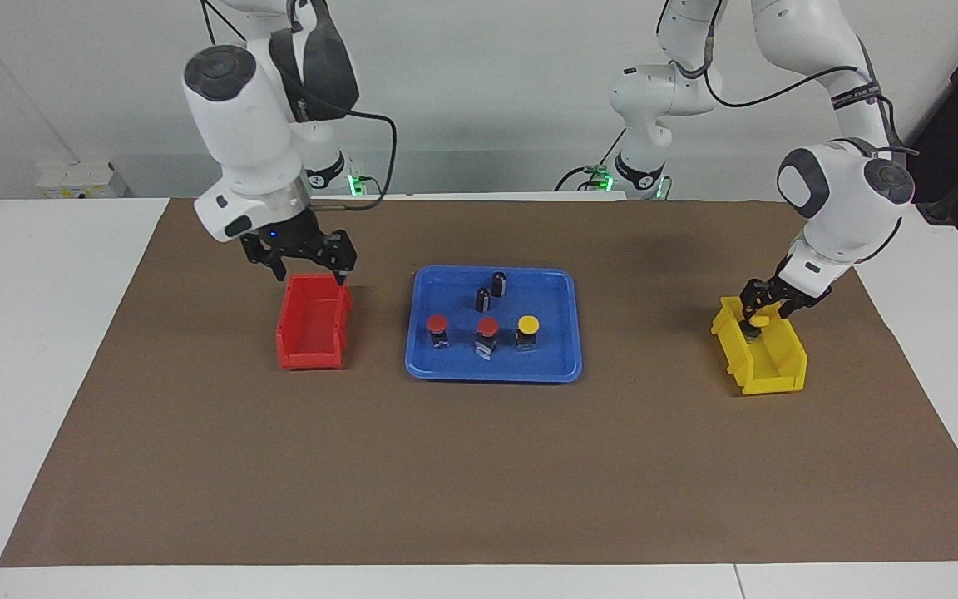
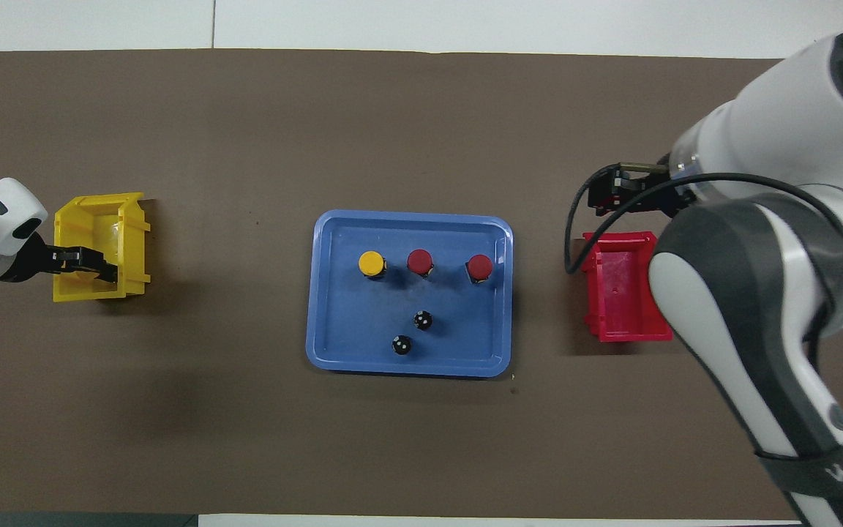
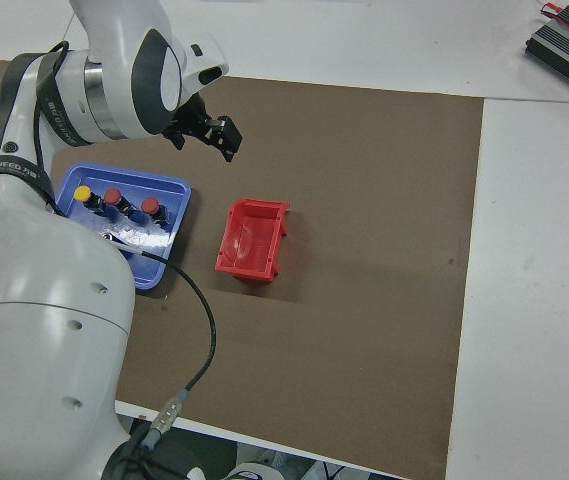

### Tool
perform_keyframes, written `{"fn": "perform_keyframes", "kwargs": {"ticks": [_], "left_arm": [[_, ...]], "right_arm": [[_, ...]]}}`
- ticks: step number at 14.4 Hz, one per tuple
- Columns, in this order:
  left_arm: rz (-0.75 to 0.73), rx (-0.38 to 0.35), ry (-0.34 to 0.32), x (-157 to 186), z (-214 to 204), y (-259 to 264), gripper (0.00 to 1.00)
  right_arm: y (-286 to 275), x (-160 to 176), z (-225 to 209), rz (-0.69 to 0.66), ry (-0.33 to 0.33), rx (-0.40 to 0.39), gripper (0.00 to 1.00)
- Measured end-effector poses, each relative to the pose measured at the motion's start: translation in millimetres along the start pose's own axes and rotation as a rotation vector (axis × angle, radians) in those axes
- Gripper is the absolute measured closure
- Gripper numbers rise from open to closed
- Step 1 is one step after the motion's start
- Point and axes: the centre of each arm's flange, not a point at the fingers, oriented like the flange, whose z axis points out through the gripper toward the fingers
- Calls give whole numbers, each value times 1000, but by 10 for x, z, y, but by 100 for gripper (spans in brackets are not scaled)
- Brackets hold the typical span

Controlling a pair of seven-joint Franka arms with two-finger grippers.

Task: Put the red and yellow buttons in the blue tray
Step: 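Release the red button in the tray while the left gripper grasps yellow, then lift the second yellow button out of the holder with the left gripper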

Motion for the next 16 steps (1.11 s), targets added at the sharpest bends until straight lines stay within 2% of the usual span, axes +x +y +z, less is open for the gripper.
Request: {"fn": "perform_keyframes", "kwargs": {"ticks": [3,6,8,9,11,14,16], "left_arm": [[0,1,3,-7,19,1,26],[0,4,17,0,22,-1,28],[0,6,27,-14,71,4,37],[1,7,30,-22,97,11,37],[2,8,33,-22,112,15,59],[3,6,29,44,-42,7,59],[17,11,-1,159,-412,23,59]], "right_arm": [[614,-173,-307,-19,-32,-1,0],[892,-238,-381,-30,-53,0,0],[965,-228,-413,-25,-47,-6,0],[1034,-222,-464,-23,-41,-7,0],[1170,-217,-537,-42,-38,-5,0],[1208,-200,-545,-55,-36,-7,0],[1210,-193,-534,-58,-39,-10,0]]}}
